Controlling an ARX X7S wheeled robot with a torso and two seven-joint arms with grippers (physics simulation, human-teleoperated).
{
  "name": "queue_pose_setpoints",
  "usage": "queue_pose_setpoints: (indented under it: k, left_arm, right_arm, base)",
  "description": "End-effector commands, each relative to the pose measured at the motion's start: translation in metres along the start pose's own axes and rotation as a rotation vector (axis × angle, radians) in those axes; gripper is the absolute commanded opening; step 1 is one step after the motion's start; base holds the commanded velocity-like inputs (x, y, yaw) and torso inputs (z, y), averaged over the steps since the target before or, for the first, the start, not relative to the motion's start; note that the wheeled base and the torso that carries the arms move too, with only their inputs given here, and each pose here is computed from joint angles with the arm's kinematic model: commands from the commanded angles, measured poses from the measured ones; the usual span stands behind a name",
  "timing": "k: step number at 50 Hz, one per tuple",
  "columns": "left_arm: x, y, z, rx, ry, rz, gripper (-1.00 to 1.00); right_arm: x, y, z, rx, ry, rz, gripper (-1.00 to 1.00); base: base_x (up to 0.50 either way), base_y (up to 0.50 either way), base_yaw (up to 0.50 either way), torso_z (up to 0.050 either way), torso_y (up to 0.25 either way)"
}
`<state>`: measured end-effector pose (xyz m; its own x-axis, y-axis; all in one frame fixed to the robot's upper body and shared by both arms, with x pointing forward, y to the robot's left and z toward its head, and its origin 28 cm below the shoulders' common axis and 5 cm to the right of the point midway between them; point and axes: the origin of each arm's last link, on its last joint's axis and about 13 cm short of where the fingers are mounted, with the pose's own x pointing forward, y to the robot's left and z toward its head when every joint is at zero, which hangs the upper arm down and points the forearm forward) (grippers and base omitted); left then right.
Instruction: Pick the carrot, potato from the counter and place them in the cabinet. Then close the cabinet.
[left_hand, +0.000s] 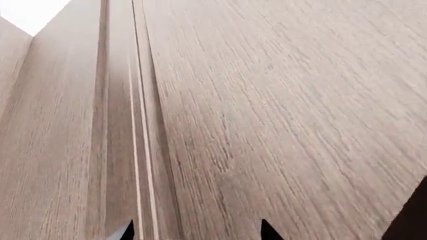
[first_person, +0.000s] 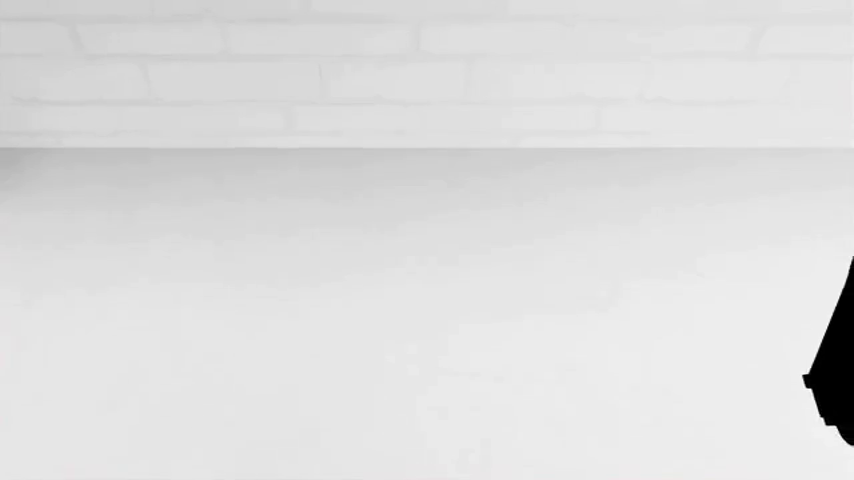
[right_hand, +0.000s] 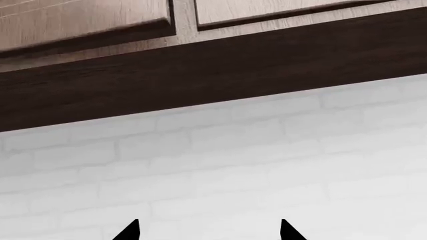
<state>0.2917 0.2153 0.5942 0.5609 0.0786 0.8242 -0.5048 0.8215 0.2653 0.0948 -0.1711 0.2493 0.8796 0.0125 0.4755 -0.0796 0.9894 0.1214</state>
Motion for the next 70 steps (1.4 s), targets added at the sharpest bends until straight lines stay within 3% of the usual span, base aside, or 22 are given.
queue_pose_setpoints:
  k: [1, 9, 26, 36, 43, 46, 48, 52, 55, 61, 70]
  left_arm:
    - [-0.021, -0.092, -0.046, -0.254, 0.19, -0.43, 1.0]
    - [-0.03, -0.111, -0.041, -0.239, 0.193, -0.5, 1.0]
    - [-0.039, -0.121, -0.062, -0.219, 0.263, -0.529, 1.0]
    - [-0.046, -0.129, -0.065, -0.241, 0.28, -0.602, 1.0]
    - [-0.049, -0.134, -0.064, -0.291, 0.291, -0.678, 1.0]
    - [-0.045, -0.131, -0.054, -0.379, 0.273, -0.691, 1.0]
    - [-0.044, -0.12, -0.04, -0.479, 0.25, -0.699, 1.0]
    - [-0.064, -0.075, -0.02, -0.652, 0.224, -0.664, 1.0]
    - [-0.079, -0.044, -0.01, -0.736, 0.172, -0.64, 1.0]
    - [-0.11, -0.007, -0.005, -0.776, 0.107, -0.607, 1.0]
    - [-0.155, 0.018, -0.008, -0.791, 0.04, -0.602, 1.0]
  right_arm:
    - [0.002, 0.0, -0.003, 0.003, -0.003, -0.001, 1.0]
    - [0.002, -0.002, -0.005, 0.007, 0.0, -0.008, 1.0]
    - [-0.004, -0.007, -0.003, 0.015, 0.006, -0.021, 1.0]
    - [-0.005, -0.009, -0.004, 0.018, 0.009, -0.027, 1.0]
    - [-0.003, -0.01, -0.004, 0.021, 0.01, -0.026, 1.0]
    - [-0.001, -0.009, -0.006, 0.024, 0.011, -0.024, 1.0]
    - [0.0, -0.009, -0.006, 0.027, 0.011, -0.021, 1.0]
    - [0.003, -0.006, -0.008, 0.034, 0.011, -0.006, 1.0]
    - [0.004, -0.003, -0.009, 0.037, 0.01, 0.009, 1.0]
    - [0.009, 0.003, -0.012, 0.041, 0.015, 0.034, 1.0]
    - [0.014, 0.008, -0.016, 0.044, 0.017, 0.055, 1.0]
  base:
    - [0.0, 0.0, 0.0, 0.0, 0.0]
    - [0.0, 0.0, 0.0, 0.0, 0.0]
    - [0.0, 0.0, 0.0, 0.0, 0.0]
    - [0.0, 0.0, 0.0, 0.0, 0.0]
    - [0.0, 0.0, 0.0, 0.0, 0.0]
    - [0.0, 0.0, 0.0, -0.007, 0.0]
    - [0.0, 0.0, 0.0, 0.0, 0.0]
    - [0.0, 0.0, 0.0, 0.0, 0.0]
    - [0.0, 0.0, 0.0, 0.0, 0.0]
    - [0.0, 0.0, 0.0, -0.002, 0.0]
    - [0.0, 0.0, 0.0, 0.0, 0.0]
